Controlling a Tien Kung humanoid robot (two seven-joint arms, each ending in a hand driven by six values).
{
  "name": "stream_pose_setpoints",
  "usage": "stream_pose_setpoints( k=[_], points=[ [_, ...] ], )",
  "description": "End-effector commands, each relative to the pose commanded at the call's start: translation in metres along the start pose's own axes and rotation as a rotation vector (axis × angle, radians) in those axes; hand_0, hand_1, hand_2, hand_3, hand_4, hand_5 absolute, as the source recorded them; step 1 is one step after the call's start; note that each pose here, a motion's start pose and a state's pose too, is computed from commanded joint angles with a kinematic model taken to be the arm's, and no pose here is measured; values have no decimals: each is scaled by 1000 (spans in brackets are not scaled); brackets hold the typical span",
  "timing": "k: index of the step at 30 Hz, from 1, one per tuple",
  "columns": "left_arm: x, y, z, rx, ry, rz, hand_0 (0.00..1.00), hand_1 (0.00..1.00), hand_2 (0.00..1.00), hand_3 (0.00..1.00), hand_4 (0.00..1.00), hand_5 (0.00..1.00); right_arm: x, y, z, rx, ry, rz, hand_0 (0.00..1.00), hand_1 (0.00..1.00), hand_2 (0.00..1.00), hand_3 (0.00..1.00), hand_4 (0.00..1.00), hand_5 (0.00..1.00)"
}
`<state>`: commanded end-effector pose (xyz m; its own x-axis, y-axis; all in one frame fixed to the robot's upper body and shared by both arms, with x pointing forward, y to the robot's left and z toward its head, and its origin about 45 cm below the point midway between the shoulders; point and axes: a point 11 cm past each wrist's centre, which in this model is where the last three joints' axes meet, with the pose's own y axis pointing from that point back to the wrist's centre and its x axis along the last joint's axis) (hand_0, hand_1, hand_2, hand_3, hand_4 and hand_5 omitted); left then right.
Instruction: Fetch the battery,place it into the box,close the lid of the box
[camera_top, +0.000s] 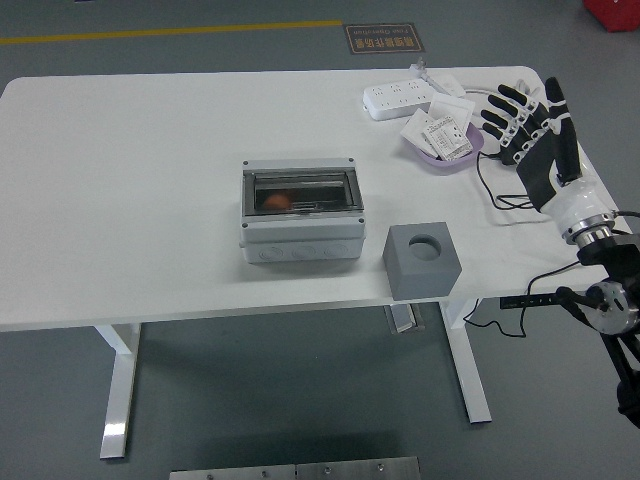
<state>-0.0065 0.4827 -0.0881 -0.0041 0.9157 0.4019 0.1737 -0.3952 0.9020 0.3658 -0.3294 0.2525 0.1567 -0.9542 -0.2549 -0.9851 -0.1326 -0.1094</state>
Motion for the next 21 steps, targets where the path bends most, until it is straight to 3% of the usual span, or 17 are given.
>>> stream_pose_setpoints(
  k=[2,3,8,9,12,14,15,20,21],
  points=[
    [0,0,0,0,0,-1,573,587,504,555,523,2,1,0,0,6,-62,-3,752,706,682,723,896,665],
    [0,0,0,0,0,-1,573,587,504,555,523,2,2,0,1,8,-95,-5,692,640,630,694,869,683],
    [-1,0,-1,0,0,-2,573,587,504,555,523,2,2,0,2,16,-250,-13,692,640,630,694,869,683],
    [-1,0,-1,0,0,-2,573,587,504,555,523,2,2,0,2,18,-275,-14,674,488,543,643,868,703],
    [-1,0,-1,0,0,-2,573,587,504,555,523,2,0,0,1,25,-346,-16,674,488,543,643,868,703],
    [0,0,-1,-1,0,-2,573,587,504,555,523,2,0,0,0,32,-355,-9,674,488,543,643,868,703],
    [0,0,0,-1,0,-2,573,587,504,555,523,2,1,0,-1,34,-348,-5,651,421,496,603,853,663],
    [-1,0,0,-2,1,-4,573,587,504,555,523,2,5,1,-3,39,-297,18,651,421,496,603,853,663],
    [-1,0,1,-2,1,-5,573,587,504,555,523,2,5,1,-3,40,-285,20,633,389,425,586,840,638]
  ],
)
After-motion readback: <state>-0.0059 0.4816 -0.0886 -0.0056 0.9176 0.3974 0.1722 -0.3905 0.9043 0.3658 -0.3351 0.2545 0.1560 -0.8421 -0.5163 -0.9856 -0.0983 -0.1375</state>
